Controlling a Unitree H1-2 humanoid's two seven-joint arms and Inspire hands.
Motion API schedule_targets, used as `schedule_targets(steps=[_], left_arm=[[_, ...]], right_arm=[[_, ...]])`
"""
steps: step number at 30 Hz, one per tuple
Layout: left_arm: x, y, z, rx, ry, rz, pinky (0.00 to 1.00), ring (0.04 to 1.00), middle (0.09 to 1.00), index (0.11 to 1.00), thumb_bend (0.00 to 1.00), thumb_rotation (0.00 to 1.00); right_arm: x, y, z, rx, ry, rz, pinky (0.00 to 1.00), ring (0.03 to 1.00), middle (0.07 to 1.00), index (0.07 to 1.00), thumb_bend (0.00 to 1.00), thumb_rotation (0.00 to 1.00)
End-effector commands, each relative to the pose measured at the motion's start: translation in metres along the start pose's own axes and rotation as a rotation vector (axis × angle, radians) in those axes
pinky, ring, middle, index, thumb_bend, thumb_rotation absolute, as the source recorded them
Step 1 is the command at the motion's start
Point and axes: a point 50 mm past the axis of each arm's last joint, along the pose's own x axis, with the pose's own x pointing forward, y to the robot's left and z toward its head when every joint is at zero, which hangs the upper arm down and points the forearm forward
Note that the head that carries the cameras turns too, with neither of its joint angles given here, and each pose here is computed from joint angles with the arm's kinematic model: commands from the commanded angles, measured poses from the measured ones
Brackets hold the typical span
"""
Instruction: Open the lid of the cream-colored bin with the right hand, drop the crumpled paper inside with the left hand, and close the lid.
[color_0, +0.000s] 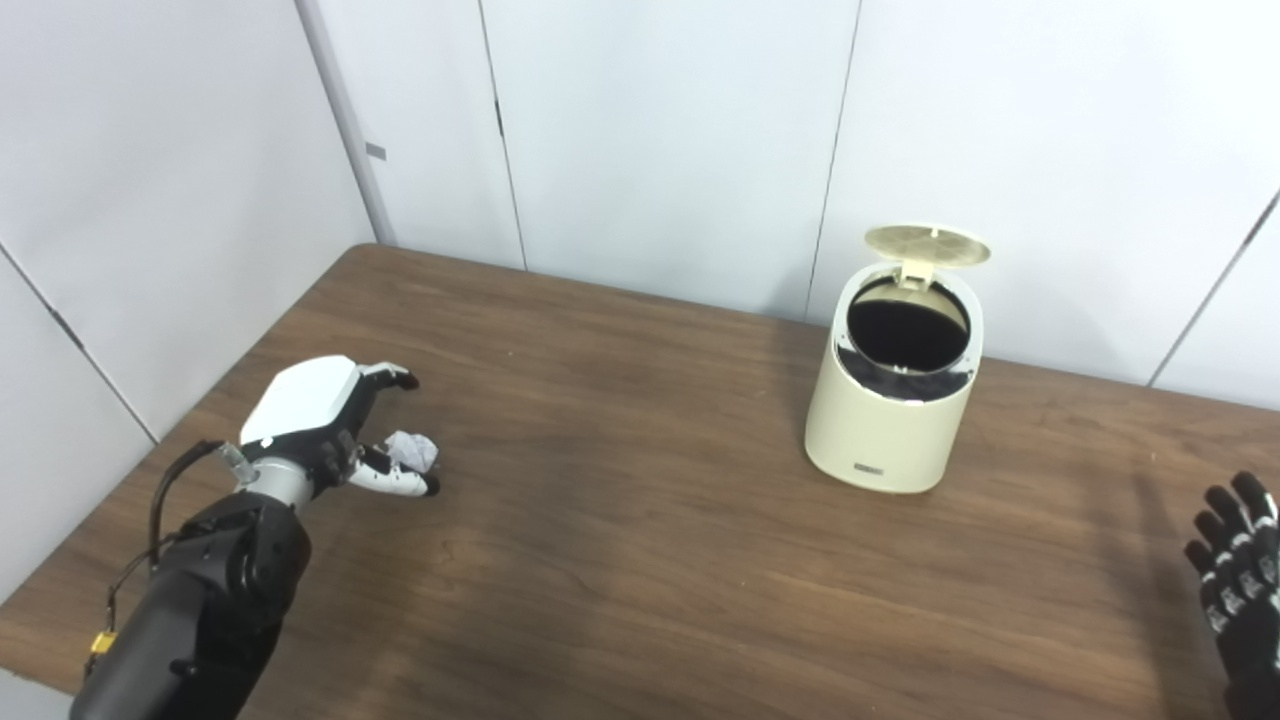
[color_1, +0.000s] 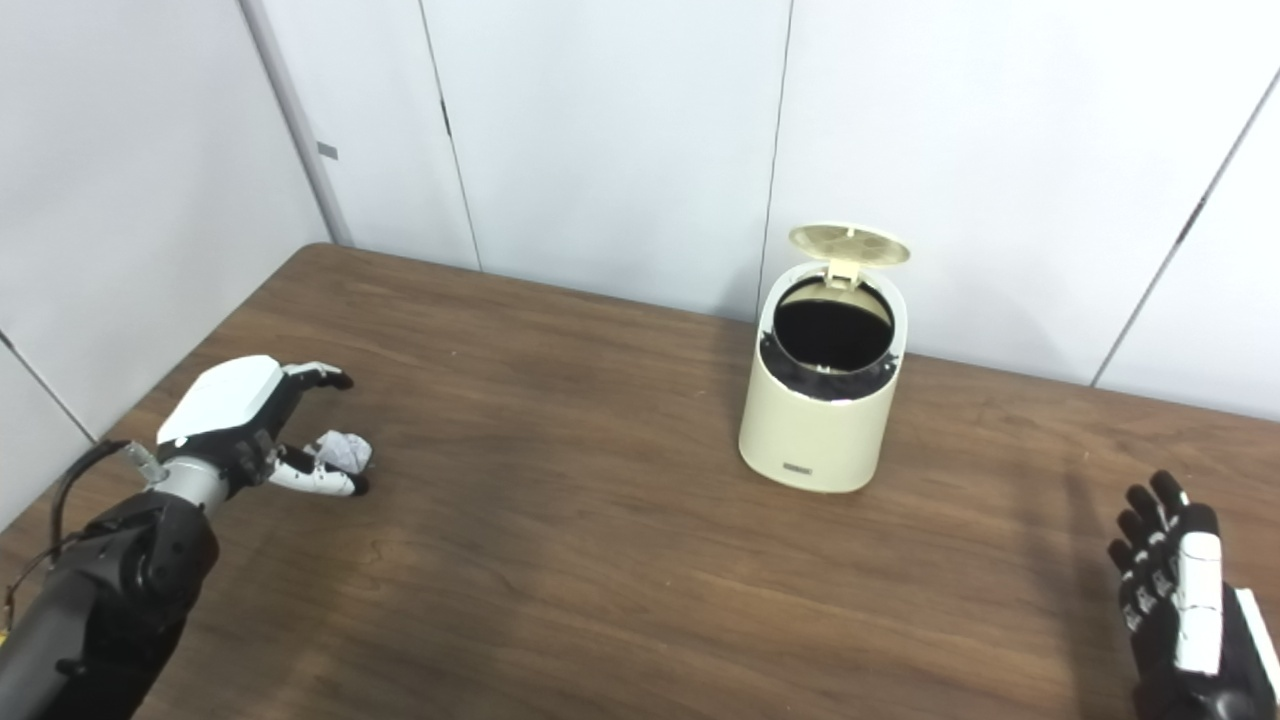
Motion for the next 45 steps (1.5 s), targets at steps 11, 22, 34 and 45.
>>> schedule_targets(steps=[11, 22, 34, 45], left_arm=[[0.015, 0.01, -0.007, 0.006, 0.021, 0.053, 0.71, 0.793, 0.829, 0.788, 0.89, 0.17], [0.015, 0.009, -0.004, 0.043, 0.021, 0.045, 0.72, 0.78, 0.8, 0.752, 0.9, 0.18], [0.013, 0.008, 0.001, 0.043, 0.025, 0.017, 0.64, 0.718, 0.751, 0.75, 0.87, 0.14], [0.015, 0.007, 0.001, 0.069, 0.036, -0.007, 0.68, 0.748, 0.75, 0.738, 0.87, 0.15]], right_arm=[[0.004, 0.004, 0.021, 0.009, -0.08, 0.019, 1.0, 0.989, 0.973, 0.987, 0.52, 1.0], [0.004, 0.005, 0.024, 0.019, -0.082, 0.02, 1.0, 0.983, 0.965, 0.983, 0.5, 1.0], [0.004, 0.002, 0.023, 0.019, -0.076, 0.025, 1.0, 0.999, 0.976, 0.994, 0.49, 1.0], [0.004, 0.002, 0.022, 0.017, -0.071, 0.024, 1.0, 1.0, 0.984, 0.999, 0.51, 1.0]])
